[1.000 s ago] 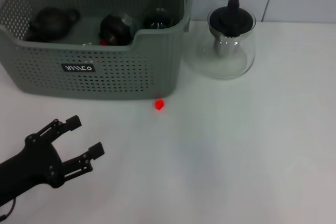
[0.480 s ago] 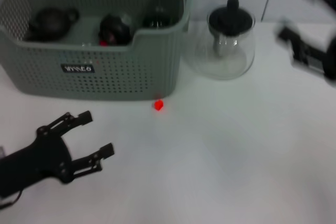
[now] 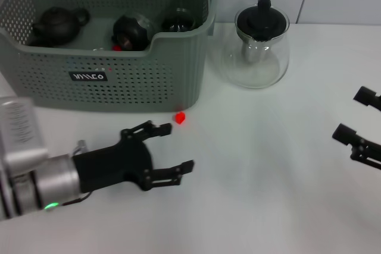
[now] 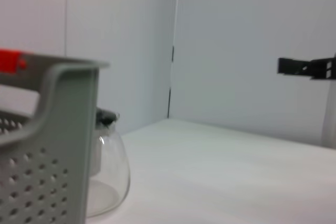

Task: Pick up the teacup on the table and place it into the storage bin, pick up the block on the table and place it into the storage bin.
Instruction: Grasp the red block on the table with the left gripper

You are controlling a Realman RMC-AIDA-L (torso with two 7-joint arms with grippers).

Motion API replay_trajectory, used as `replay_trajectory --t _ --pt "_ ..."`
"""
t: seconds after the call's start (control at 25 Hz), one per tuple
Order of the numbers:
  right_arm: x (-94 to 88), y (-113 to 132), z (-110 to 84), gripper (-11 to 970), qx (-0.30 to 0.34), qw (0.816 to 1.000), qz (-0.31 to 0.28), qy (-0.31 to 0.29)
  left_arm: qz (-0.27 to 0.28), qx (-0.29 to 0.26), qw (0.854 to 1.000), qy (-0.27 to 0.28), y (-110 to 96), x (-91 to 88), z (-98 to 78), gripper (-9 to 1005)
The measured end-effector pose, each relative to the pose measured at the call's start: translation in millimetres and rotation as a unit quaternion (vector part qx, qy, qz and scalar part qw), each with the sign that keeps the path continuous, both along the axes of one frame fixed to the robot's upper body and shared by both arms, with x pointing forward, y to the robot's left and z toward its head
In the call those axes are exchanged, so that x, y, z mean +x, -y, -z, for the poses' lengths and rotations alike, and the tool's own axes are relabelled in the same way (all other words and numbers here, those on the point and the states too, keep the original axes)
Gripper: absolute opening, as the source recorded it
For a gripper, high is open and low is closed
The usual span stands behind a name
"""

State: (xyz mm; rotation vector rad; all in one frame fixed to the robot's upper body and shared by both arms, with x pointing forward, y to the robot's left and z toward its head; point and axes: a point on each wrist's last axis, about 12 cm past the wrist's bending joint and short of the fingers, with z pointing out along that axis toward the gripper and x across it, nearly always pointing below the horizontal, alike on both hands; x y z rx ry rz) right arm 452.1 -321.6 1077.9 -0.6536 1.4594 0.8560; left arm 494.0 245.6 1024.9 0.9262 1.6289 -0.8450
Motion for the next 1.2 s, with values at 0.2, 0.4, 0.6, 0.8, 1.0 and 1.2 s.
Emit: replay_trajectory --t 0.2,0.4,0.6,0.8,1.0,1.2 --pt "0.4 -1.7 1.4 940 -0.007 1.000 -0.011 -0.007 0.006 0.035 0.999 -0.006 30.9 16.6 10.9 853" --pt "-0.2 3.5 -2.8 940 0.008 1.000 0.003 0.006 -0.054 0.059 0.997 -0.004 45.8 33.2 19.4 832" --pt "5.1 5.2 -6.1 940 0.021 1.000 0.013 0.016 -0.085 0.076 0.993 0.003 47.6 38.2 24.0 823" --pt "10.0 3.5 -8.5 940 0.027 0.999 0.009 0.019 -0.090 0.079 0.993 0.009 47.5 39.3 24.1 824" --pt "11.8 2.1 -9.4 940 0.029 0.999 0.005 0.018 -0.092 0.080 0.992 0.015 48.9 40.0 24.1 824" --pt "11.6 2.2 -9.3 941 0.029 0.999 0.004 0.017 -0.089 0.080 0.993 0.012 52.2 39.9 24.4 824"
